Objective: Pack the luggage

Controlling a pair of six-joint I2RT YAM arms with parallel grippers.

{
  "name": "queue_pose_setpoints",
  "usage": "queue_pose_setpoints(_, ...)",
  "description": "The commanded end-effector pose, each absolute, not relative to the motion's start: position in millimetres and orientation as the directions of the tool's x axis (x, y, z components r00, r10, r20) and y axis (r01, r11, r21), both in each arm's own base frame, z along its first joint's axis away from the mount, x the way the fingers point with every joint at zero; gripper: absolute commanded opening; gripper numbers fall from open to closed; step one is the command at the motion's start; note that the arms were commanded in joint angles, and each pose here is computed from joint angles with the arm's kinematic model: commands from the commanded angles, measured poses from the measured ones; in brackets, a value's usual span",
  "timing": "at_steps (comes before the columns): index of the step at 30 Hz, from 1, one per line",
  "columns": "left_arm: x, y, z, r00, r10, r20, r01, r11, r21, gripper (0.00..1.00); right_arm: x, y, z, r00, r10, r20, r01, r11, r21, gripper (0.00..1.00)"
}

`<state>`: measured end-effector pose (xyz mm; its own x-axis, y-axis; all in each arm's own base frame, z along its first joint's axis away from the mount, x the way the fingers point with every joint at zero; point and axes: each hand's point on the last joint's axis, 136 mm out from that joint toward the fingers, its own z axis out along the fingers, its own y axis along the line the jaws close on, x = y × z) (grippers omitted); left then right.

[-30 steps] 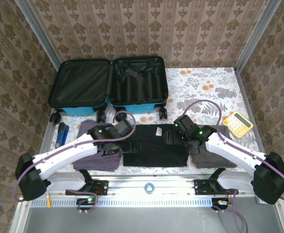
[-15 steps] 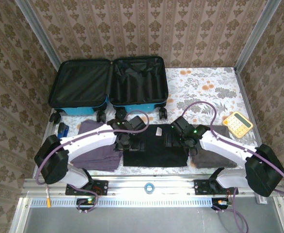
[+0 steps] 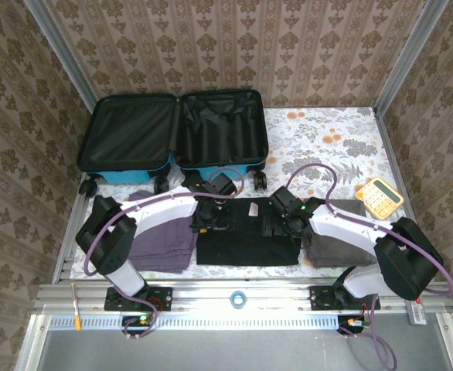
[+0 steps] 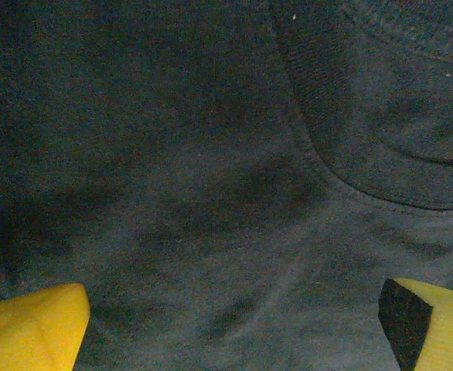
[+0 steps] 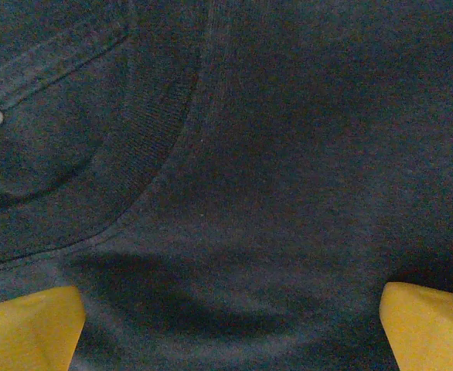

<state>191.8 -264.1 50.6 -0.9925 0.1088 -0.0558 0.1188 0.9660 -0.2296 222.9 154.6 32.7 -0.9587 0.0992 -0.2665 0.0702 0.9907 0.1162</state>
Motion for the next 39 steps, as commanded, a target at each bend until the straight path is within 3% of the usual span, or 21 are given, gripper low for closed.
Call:
queue_pose_setpoints(1, 192, -267, 46, -0.991, 0.126, -0.038, 0.131, 0.964, -0.232, 0.98, 233, 168, 33, -0.955, 0.125, -0.27, 0.087, 0.985, 0.15, 0.99)
queue_pose_setpoints(8, 202, -285, 33, -0.991, 0.129, -0.041, 0.135, 0.948, -0.287, 0.98, 245, 187, 30, -0.954, 0.143, -0.262, 0.078, 0.967, 0.242, 0.99)
queue_pose_setpoints(14, 231, -322, 42, -0.982, 0.145, -0.125, 0.183, 0.902, -0.391, 0.97, 265, 198, 43, -0.937, 0.194, -0.291, 0.079, 0.927, 0.366, 0.99)
queue_pose_setpoints(18, 241, -322, 59, -0.974, 0.138, -0.177, 0.202, 0.884, -0.422, 0.97, 269, 187, 54, -0.929, 0.195, -0.314, 0.076, 0.932, 0.354, 0.99)
queue_pose_setpoints(30, 240, -258, 67, -0.976, 0.122, -0.181, 0.156, 0.97, -0.188, 0.98, 264, 161, 55, -0.928, 0.177, -0.327, 0.101, 0.966, 0.237, 1.0)
queue_pose_setpoints(39, 231, -262, 39, -0.984, 0.139, -0.112, 0.157, 0.972, -0.175, 0.98, 261, 154, 34, -0.943, 0.128, -0.307, 0.095, 0.988, 0.119, 1.0)
